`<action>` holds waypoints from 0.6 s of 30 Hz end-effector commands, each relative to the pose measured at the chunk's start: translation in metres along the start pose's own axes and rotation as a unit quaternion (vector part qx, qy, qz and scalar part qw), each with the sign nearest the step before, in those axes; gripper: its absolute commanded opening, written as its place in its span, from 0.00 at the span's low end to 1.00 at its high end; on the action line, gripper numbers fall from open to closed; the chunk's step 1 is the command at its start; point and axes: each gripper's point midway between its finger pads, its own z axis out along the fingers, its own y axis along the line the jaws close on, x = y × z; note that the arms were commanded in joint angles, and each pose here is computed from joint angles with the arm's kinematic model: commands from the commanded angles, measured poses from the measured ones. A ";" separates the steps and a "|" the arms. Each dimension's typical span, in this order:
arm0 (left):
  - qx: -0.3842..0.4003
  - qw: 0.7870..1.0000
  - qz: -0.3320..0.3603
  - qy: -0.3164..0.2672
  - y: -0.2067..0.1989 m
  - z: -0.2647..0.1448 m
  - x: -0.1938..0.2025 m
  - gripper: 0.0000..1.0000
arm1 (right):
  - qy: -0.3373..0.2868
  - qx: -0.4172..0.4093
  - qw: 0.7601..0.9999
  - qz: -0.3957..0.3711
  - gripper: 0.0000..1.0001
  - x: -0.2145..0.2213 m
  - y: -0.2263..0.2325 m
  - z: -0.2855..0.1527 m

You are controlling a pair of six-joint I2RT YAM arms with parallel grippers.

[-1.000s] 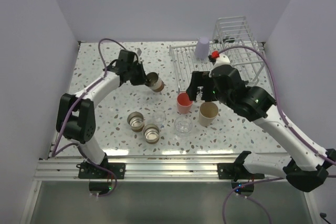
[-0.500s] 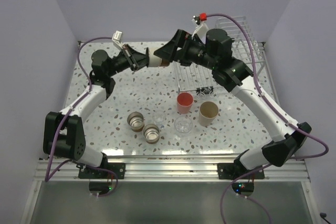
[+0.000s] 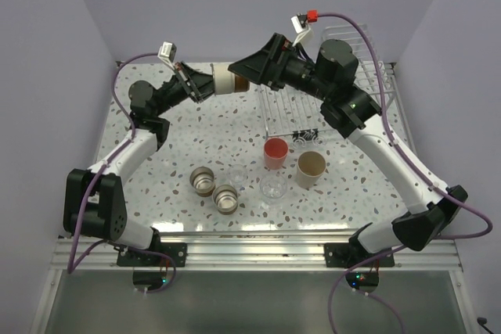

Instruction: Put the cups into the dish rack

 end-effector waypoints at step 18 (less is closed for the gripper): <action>0.076 0.992 0.097 -0.002 -0.074 -0.002 -0.018 0.00 | -0.033 0.001 0.999 -0.019 0.98 -0.023 0.006 -0.015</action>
